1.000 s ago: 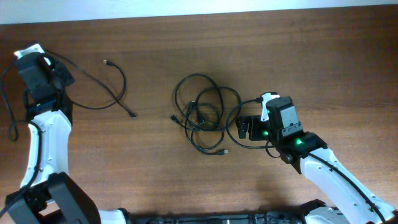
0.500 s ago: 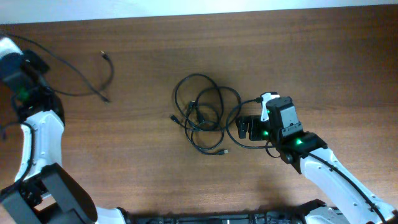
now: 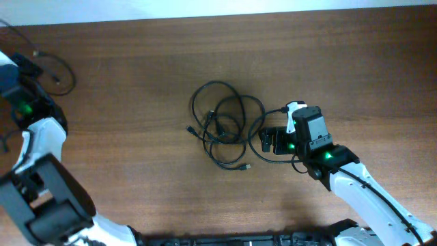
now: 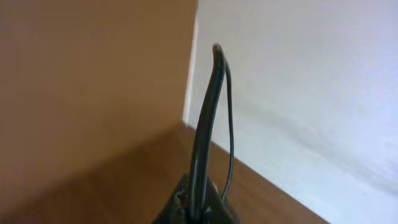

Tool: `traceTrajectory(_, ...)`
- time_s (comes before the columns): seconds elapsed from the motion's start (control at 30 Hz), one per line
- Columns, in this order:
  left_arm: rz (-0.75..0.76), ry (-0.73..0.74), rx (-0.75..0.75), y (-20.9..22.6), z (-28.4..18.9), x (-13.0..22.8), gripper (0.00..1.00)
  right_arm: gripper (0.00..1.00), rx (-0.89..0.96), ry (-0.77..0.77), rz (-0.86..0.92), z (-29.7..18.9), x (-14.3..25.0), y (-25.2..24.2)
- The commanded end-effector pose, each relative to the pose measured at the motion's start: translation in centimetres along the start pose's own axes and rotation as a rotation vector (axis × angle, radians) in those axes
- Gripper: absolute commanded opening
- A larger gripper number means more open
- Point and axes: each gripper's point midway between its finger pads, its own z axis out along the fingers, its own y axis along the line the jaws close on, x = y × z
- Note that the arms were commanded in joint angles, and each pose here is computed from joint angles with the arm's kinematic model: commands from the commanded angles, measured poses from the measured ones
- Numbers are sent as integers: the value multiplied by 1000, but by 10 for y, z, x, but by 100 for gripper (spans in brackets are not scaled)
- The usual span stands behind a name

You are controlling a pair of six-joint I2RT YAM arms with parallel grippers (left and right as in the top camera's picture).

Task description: Untangle cables

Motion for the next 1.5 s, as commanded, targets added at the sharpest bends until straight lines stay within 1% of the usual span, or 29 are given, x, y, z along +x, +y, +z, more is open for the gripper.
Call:
traceTrajectory(0.0,-214,106,78,-12,13,43,0,99,15,-4,1,0,-2,-4)
traceTrajectory(0.03,-235,138,66,-10,14,55,0,99,15,-4,1,0,-2,-3)
traceTrajectory(0.13,-225,208,29,-3,13,75,0,99,15,-4,1,0,-2,-4)
traceTrajectory(0.17,-207,212,28,-3,13,76,10,99,15,-4,1,0,-2,-4)
traceTrajectory(0.2,-173,219,28,-2,12,78,29,99,15,-4,1,0,-2,-4)
traceTrajectory(0.23,-111,240,23,0,10,81,58,99,15,-4,1,0,-2,-4)
traceTrajectory(0.27,-90,255,-2,5,7,83,93,99,15,-4,1,0,-2,-4)
traceTrajectory(0.3,-77,277,-58,15,3,85,99,99,15,-4,1,0,-2,-3)
traceTrajectory(0.4,-41,303,-200,39,-9,82,99,99,15,-4,1,0,-2,-4)
traceTrajectory(0.53,32,336,-422,77,-45,60,99,99,15,-4,1,0,-2,-4)
traceTrajectory(0.63,59,435,-495,90,-74,66,99,99,15,-4,1,0,-2,-4)
traceTrajectory(0.67,60,473,-479,88,-80,71,99,99,15,-4,1,0,-2,-4)
traceTrajectory(0.73,32,562,-355,67,-86,83,99,99,15,-4,1,0,-2,-4)
traceTrajectory(0.77,1,616,-261,52,-89,91,99,99,15,-4,1,0,-2,-4)
traceTrajectory(0.8,-108,746,32,-1,-104,106,99,99,15,-4,1,0,-2,-3)
traceTrajectory(0.87,-206,815,258,-43,-117,108,99,99,15,-4,1,0,-2,-4)
traceTrajectory(0.9,-277,856,341,-62,-126,109,99,99,15,-4,1,0,-2,-4)
traceTrajectory(1.0,-309,941,541,-113,-155,112,99,99,15,-4,1,0,-2,-3)
traceTrajectory(1.07,-278,991,608,-135,-174,120,99,99,15,-4,1,0,-2,-3)
traceTrajectory(1.13,-180,1023,707,-166,-200,131,99,99,15,-4,1,0,-2,-4)
traceTrajectory(1.23,-56,1030,827,-203,-232,141,99,99,15,-4,1,0,-2,-3)
traceTrajectory(1.4,99,1049,844,-238,-274,163,99,99,15,-4,1,0,-2,-3)
traceTrajectory(1.47,129,1057,852,-244,-284,167,99,99,15,-4,1,0,-2,-4)
